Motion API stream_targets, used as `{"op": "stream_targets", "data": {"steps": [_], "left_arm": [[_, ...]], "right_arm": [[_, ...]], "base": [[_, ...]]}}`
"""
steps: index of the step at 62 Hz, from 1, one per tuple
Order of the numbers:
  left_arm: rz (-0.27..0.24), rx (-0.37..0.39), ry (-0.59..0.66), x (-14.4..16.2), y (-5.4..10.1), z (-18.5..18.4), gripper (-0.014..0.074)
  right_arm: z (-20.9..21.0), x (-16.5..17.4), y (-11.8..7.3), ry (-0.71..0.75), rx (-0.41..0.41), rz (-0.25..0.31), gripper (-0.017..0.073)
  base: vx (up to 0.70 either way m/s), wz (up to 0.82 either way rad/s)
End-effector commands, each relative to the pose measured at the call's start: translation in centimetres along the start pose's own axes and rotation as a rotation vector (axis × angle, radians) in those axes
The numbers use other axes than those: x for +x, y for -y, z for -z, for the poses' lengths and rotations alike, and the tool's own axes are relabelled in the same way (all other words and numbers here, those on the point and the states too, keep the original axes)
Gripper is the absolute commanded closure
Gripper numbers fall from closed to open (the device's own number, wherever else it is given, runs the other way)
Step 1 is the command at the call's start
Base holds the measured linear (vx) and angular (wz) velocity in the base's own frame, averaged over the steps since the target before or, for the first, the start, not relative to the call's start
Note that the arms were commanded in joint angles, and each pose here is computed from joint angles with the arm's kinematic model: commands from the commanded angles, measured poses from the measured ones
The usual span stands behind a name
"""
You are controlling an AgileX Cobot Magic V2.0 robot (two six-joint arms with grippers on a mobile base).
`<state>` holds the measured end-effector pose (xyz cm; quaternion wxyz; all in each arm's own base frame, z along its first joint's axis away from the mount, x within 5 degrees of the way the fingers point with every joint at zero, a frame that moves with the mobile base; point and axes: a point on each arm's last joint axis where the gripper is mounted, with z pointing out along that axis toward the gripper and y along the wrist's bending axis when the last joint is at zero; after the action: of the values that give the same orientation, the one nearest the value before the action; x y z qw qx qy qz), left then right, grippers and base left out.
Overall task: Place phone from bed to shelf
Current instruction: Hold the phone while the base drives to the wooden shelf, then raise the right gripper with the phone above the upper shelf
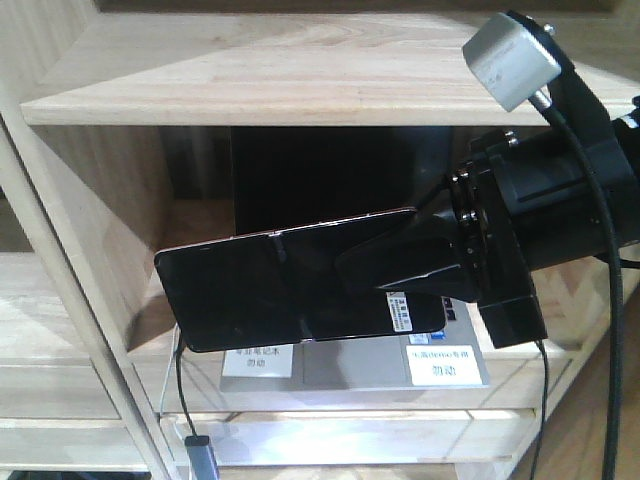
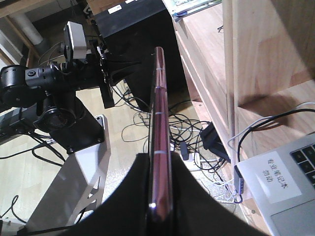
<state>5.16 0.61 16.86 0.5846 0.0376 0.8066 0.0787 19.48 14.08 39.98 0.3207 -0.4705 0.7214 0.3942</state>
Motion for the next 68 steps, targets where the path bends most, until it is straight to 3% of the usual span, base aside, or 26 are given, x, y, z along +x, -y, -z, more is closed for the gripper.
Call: {"op": "stream_targets", "data": {"steps": [1,68], "left_arm": [[0.002,-0.005,0.076,-0.55,-0.02,0.02,0.0592],[0.002,-0.005,0.076,-0.55,-0.02,0.02,0.0592]], "right_arm": [[0.92,-1.12,-1.61,0.068,-0.057,0.028,0.0561],[0.92,-1.14,-1.63,0.071,-0.059,0.026,0.0561]], "base": [[0.06,0.03],[0.01,0.0]]}}
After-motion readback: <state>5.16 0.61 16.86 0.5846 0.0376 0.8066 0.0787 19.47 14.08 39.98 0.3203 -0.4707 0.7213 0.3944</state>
